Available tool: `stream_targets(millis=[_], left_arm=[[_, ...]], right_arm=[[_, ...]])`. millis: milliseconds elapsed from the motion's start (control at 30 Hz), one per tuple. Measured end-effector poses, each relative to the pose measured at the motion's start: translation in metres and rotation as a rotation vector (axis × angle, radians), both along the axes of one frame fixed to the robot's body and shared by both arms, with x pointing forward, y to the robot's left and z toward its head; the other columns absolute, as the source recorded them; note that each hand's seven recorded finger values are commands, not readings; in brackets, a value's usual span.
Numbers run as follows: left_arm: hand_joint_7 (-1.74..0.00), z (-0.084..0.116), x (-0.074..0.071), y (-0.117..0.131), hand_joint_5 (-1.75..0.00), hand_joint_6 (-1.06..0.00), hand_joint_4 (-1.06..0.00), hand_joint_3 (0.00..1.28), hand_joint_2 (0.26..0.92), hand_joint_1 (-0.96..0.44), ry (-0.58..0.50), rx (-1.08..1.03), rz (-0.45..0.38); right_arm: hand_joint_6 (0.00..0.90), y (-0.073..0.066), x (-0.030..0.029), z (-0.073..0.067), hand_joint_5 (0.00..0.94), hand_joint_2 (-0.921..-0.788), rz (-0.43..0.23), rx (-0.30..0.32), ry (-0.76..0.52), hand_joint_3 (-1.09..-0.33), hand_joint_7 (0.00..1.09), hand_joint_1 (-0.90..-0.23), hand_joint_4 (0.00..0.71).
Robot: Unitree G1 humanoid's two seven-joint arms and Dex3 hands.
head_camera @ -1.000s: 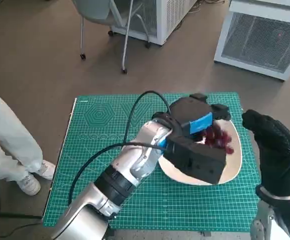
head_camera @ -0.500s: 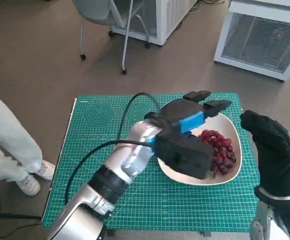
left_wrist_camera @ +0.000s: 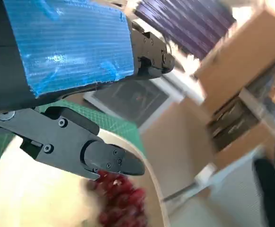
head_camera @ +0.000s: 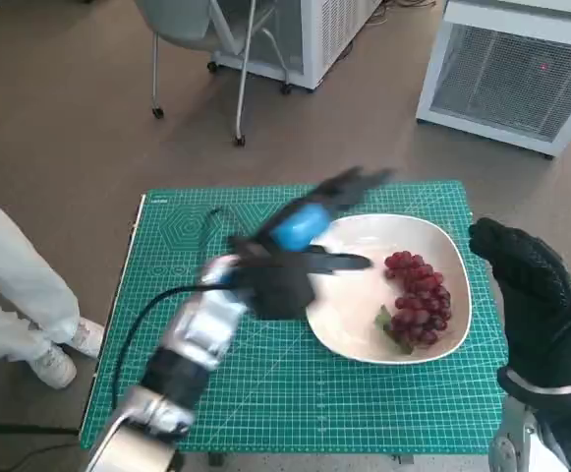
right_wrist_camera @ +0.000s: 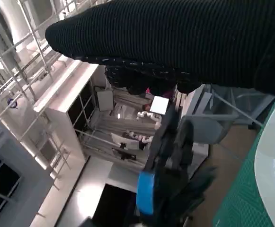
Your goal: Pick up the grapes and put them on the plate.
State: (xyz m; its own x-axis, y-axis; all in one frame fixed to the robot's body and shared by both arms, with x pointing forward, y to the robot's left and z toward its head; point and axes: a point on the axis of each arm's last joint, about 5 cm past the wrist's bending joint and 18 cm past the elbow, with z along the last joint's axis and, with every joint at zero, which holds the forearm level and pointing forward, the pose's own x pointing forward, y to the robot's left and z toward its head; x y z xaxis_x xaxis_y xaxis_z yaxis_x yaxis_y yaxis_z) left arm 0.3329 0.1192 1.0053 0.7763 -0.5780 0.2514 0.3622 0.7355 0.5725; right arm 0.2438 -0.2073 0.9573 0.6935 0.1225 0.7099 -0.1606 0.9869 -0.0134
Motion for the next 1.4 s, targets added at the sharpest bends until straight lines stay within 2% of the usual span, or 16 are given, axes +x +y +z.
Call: stream_targets(millis=[233,500,767,1033,1400], left_arm=[[-0.02,-0.017,-0.008,0.041,-0.02,-0.22,-0.05,0.25,0.921,-0.54,0.063,-0.242,-0.015],[-0.01,-0.027,-0.026,0.069,-0.01,-0.21,-0.07,0.28,0.921,-0.52,0.085,-0.526,-0.073],[-0.01,-0.029,-0.041,0.079,-0.01,-0.2,-0.06,0.3,0.921,-0.55,0.097,-0.65,-0.116],[-0.01,-0.034,-0.054,0.083,-0.01,-0.2,-0.07,0.31,0.921,-0.53,0.1,-0.66,-0.127],[-0.01,-0.045,-0.065,0.086,0.0,-0.22,-0.07,0.33,0.921,-0.53,0.17,-0.661,-0.125]], right_arm=[[0.193,0.001,-0.0004,0.0,0.001,-0.921,0.002,0.002,0.002,-0.546,0.59,-0.481,0.531],[0.191,0.003,0.0002,-0.001,0.001,-0.921,0.009,0.004,0.012,-0.544,0.59,-0.485,0.532],[0.191,0.005,0.0007,-0.001,0.001,-0.921,0.016,0.006,0.018,-0.542,0.59,-0.487,0.532],[0.191,0.006,0.0009,0.0,0.001,-0.921,0.022,0.007,0.021,-0.539,0.59,-0.491,0.533],[0.189,0.006,0.0008,0.001,0.001,-0.921,0.028,0.013,0.021,-0.533,0.59,-0.489,0.532]])
